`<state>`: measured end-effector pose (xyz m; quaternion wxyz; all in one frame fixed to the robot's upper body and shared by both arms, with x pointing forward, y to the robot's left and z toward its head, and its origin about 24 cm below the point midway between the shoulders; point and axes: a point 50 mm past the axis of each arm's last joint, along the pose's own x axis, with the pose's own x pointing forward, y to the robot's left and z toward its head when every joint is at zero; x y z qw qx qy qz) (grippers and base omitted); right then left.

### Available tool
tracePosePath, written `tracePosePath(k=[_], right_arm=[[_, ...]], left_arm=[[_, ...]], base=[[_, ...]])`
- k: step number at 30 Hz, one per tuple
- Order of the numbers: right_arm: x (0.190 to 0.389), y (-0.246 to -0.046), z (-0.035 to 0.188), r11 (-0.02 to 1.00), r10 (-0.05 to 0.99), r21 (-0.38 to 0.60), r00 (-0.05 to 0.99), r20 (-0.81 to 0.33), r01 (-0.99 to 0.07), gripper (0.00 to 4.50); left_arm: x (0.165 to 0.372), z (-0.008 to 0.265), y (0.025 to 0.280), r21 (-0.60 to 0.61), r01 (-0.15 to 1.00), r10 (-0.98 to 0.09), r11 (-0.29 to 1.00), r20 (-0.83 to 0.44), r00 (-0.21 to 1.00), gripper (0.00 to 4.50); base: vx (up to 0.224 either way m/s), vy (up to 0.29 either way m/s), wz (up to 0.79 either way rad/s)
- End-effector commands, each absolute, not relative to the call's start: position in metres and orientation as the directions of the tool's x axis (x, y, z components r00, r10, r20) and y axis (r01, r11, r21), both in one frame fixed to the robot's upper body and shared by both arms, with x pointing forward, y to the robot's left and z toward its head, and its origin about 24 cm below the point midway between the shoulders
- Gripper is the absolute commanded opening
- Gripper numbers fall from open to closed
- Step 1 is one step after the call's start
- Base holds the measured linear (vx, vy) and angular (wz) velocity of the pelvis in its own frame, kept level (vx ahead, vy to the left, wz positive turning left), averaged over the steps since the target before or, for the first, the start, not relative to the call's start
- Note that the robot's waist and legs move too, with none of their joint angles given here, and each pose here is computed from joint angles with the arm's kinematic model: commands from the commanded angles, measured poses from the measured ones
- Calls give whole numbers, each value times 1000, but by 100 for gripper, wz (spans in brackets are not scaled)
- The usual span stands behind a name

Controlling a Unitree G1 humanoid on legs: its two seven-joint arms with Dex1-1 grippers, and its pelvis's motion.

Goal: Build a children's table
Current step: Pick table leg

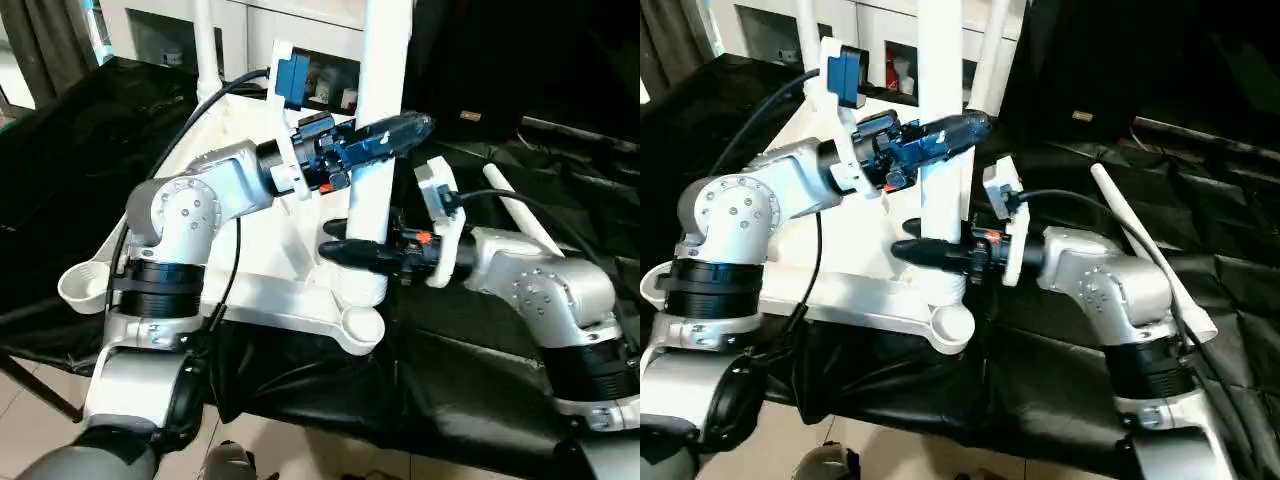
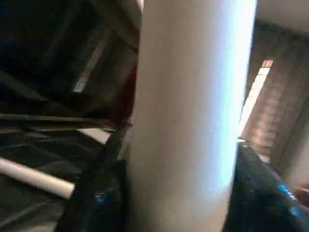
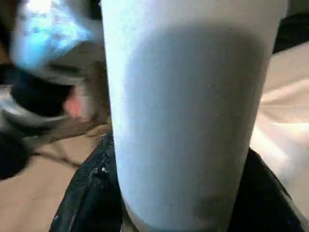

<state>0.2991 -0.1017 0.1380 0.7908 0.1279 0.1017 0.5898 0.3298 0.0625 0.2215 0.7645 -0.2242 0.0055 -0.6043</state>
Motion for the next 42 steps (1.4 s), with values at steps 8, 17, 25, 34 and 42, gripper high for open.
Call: tracePosePath(k=[8,17,25,34,42], right_arm=[[324,-101,126,585,804,278,589,-79,-762,196],[327,-97,129,612,784,254,617,-69,-749,195],[321,-102,131,537,837,275,544,-60,-797,271],[317,-138,137,454,890,294,442,-109,-841,295],[313,-138,137,387,922,291,363,-134,-875,295]], left_arm=[[359,212,50,-343,673,-693,655,83,716,269],[361,212,43,-379,635,-648,673,111,754,193],[357,219,39,-345,697,-697,629,148,702,185],[348,224,37,-232,829,-826,510,138,547,183],[341,230,33,-220,883,-882,414,140,449,183]], base=[[0,0,0],[0,0,0],[0,0,0],[0,0,0],[0,0,0]])
